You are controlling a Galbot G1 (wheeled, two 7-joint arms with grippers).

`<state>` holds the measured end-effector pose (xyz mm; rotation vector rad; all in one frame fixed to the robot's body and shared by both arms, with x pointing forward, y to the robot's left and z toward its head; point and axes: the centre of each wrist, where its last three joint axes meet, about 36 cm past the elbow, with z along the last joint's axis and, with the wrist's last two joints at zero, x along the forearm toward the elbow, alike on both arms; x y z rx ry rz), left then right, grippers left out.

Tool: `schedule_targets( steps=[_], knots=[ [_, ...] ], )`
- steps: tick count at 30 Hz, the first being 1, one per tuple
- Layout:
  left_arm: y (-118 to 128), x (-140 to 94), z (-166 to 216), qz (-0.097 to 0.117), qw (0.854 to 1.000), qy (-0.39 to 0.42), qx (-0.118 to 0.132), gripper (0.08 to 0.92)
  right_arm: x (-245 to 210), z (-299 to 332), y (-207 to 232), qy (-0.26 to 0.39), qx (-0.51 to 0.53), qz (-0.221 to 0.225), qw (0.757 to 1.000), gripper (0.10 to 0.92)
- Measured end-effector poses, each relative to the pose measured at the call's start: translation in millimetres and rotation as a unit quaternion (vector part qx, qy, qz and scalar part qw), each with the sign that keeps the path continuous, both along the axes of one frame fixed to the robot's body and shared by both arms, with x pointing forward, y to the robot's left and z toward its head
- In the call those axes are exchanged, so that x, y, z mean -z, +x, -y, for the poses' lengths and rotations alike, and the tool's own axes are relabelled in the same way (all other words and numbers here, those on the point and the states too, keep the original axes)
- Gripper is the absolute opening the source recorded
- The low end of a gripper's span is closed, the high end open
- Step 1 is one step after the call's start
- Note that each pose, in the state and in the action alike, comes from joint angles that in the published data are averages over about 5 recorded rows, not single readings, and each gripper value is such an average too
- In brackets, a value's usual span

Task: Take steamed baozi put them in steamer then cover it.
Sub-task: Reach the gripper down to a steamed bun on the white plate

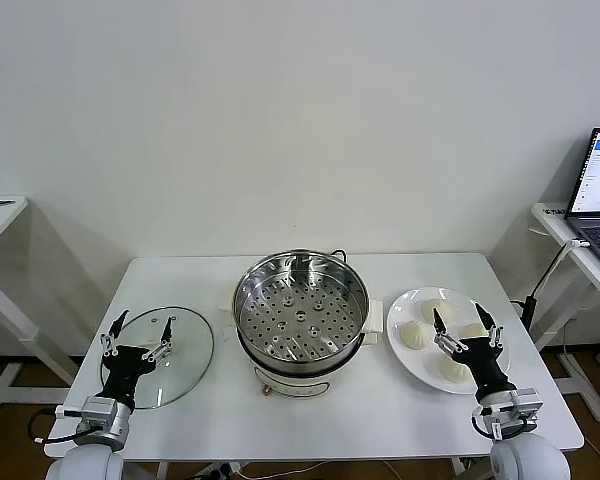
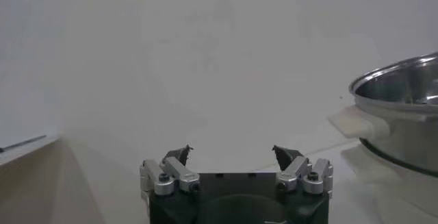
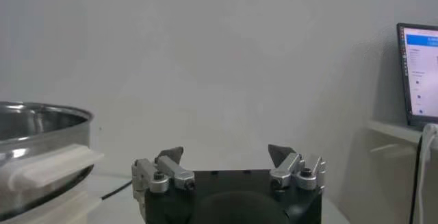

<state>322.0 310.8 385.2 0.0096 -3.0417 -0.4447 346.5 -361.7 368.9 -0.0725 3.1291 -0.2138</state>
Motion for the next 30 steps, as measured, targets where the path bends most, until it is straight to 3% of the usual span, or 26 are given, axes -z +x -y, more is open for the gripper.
schedule_targets(
  steps=[5, 10, 14, 21, 30],
  knots=[
    [2, 0, 1, 0.003, 1.0, 0.001, 0.004, 0.823, -9, 14, 17, -0.052, -0.008, -0.007, 0.999, 0.823],
    [5, 1, 0, 0.004, 1.0, 0.004, 0.013, 0.823, -29, 42, 49, -0.162, -0.034, -0.024, 0.986, 0.823],
    [7, 2, -2, 0.006, 1.0, 0.005, 0.015, 0.823, -52, 62, 80, -0.257, -0.073, -0.046, 0.963, 0.823],
    [7, 3, 0, 0.006, 1.0, 0.003, 0.016, 0.823, -97, 84, 138, -0.389, -0.183, -0.113, 0.896, 0.823],
    [4, 5, 4, 0.006, 1.0, -0.002, 0.015, 0.823, -142, 89, 210, -0.478, -0.33, -0.251, 0.774, 0.823]
  ],
)
